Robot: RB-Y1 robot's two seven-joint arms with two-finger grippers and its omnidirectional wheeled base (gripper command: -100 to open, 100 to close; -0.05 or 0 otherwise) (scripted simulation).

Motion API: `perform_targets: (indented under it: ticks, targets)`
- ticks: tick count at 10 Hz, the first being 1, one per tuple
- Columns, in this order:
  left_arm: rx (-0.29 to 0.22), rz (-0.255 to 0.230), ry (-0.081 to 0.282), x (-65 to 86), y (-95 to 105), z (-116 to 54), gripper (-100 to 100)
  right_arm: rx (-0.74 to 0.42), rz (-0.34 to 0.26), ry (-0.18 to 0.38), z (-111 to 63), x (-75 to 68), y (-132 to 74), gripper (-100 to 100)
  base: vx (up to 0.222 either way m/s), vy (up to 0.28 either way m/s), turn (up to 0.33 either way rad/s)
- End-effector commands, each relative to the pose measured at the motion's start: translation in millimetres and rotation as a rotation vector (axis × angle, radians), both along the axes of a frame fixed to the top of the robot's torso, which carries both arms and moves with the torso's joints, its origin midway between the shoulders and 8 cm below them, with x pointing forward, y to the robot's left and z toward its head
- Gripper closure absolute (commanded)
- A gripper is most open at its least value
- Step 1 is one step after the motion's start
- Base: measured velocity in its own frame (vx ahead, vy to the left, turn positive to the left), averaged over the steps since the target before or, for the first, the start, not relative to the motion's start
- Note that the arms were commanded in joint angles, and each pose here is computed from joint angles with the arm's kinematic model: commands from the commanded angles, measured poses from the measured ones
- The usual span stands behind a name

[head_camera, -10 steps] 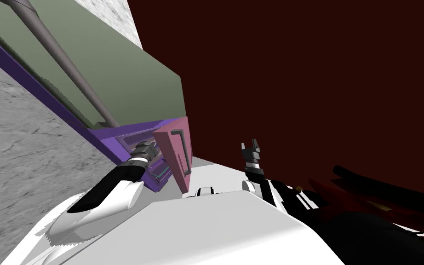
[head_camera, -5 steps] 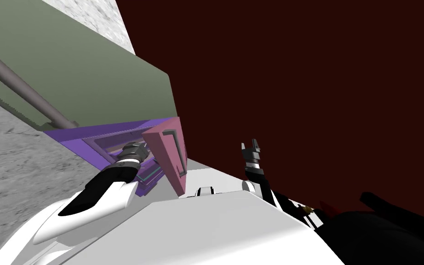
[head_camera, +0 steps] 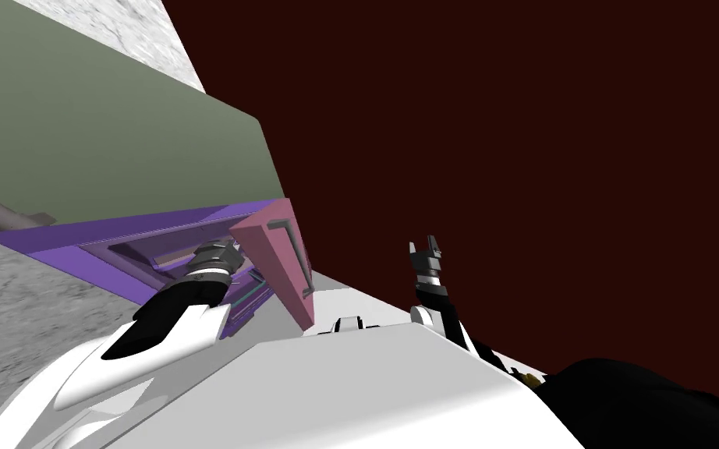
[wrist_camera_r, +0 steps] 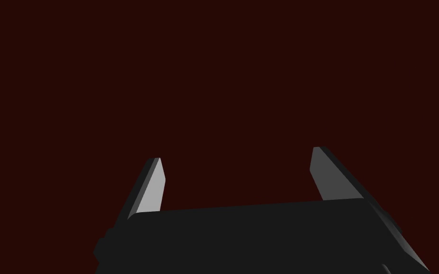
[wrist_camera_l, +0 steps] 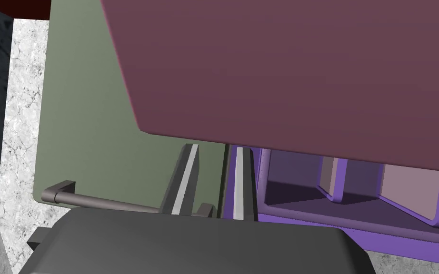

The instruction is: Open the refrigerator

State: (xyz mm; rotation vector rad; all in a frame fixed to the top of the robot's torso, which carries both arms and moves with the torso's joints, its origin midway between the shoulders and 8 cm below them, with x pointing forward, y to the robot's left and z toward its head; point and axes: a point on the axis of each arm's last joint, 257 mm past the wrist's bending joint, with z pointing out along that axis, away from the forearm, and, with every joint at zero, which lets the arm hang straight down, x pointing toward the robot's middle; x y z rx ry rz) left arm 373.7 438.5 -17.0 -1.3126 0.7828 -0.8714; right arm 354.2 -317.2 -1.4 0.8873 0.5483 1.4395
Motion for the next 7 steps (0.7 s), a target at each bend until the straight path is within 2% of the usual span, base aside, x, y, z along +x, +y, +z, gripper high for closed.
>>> perform_targets:
  ticks: [1,3,5,7]
  targets:
    - [-0.016,0.013,0.045,6.0,8.8,-23.4,-100,0.000,0.000,0.000,0.0,0.0,-0.1,0,0.025,-0.015,-0.013]
    - [-0.015,0.023,0.059,8.8,13.8,-28.5,-100,0.000,0.000,0.000,-0.1,0.0,-0.1,0,0.082,-0.036,-0.025]
    - [-0.008,0.037,0.052,5.2,17.5,-20.6,-100,0.000,0.000,0.000,-0.1,-0.1,-0.1,0,0.139,-0.105,-0.030]
    - [-0.012,0.064,0.077,4.3,28.5,-28.6,-100,0.000,0.000,0.000,-0.1,-0.1,0.0,0,0.139,-0.130,-0.008]
